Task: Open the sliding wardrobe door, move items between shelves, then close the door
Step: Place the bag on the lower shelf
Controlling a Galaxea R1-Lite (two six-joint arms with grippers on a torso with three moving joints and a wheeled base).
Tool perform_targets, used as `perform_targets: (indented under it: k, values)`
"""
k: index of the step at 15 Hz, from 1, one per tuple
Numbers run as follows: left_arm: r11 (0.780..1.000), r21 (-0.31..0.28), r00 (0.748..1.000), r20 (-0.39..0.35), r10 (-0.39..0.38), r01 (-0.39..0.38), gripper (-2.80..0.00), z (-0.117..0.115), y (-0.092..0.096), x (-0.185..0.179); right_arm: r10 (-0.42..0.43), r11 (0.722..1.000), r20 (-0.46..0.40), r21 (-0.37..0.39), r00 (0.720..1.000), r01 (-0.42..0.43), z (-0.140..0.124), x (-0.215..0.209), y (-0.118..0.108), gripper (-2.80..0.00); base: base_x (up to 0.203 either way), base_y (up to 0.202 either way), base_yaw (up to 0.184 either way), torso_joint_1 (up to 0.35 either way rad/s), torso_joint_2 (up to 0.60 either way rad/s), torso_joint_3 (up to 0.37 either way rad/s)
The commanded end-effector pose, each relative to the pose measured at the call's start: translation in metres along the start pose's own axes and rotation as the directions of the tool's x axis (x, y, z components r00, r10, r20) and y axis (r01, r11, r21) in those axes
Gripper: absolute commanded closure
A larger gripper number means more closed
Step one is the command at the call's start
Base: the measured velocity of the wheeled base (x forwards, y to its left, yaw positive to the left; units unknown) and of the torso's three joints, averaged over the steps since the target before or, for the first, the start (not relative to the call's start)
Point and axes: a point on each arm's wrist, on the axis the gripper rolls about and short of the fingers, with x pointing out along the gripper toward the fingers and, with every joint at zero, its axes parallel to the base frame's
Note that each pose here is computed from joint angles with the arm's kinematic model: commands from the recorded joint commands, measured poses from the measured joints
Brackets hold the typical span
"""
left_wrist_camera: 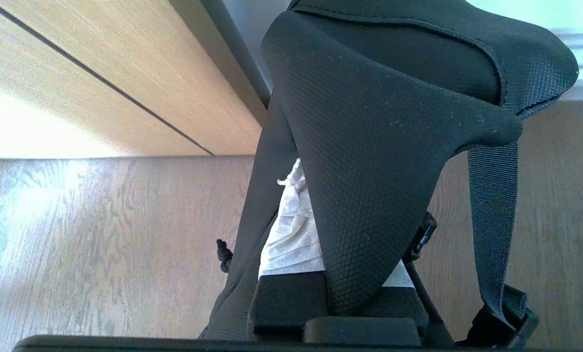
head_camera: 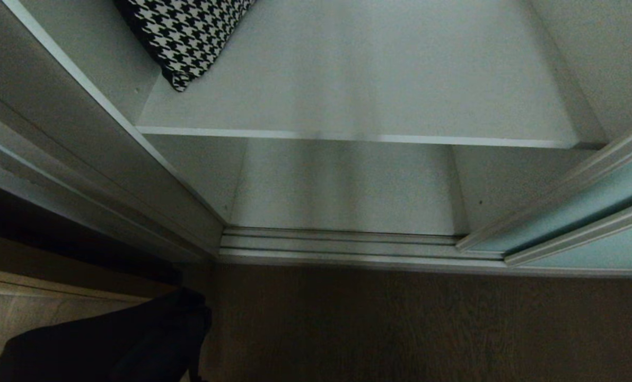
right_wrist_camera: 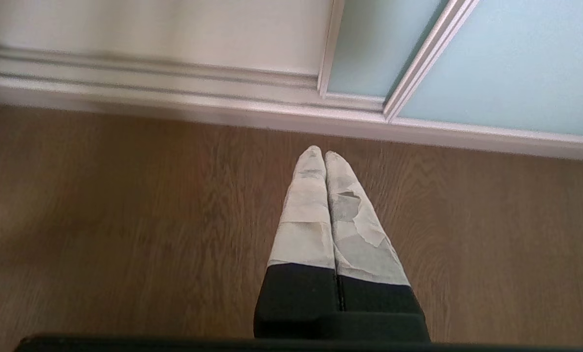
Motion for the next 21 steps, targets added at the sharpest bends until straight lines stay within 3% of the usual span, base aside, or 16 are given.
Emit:
perform_targets:
  k: [1,10,13,21]
  values:
    - [1.000,0.001,1.000,-0.001,0.001,-0.001,0.00,0.0001,0.0000,0.0000,0.001,1.000,0.002,0.000,1.000,-0.001,0.0000,-0.0001,0.0000,0.00,0.000,0.000,0.000,0.003,0.00,-0.190]
    - [1.000,0.002,1.000,-0.009,-0.002,0.002,0.00,-0.0020,-0.0003,0.0007,-0.001,1.000,0.002,0.000,1.000,0.001,0.0000,-0.0001,0.0000,0.00,0.000,0.000,0.000,0.003,0.00,-0.197]
    - [0.999,0.002,0.999,-0.007,-0.046,0.046,0.00,-0.0028,-0.0015,0.0010,0.001,1.000,0.002,0.000,1.000,-0.001,0.0000,-0.0001,0.0000,0.00,0.000,0.000,0.000,0.005,0.00,-0.191]
    - [0.997,-0.039,0.998,-0.006,-0.066,0.066,0.00,-0.0036,-0.0020,0.0011,0.001,1.000,0.002,0.000,1.000,-0.001,0.0000,-0.0001,0.0000,0.00,0.000,0.000,0.000,0.002,0.00,-0.023]
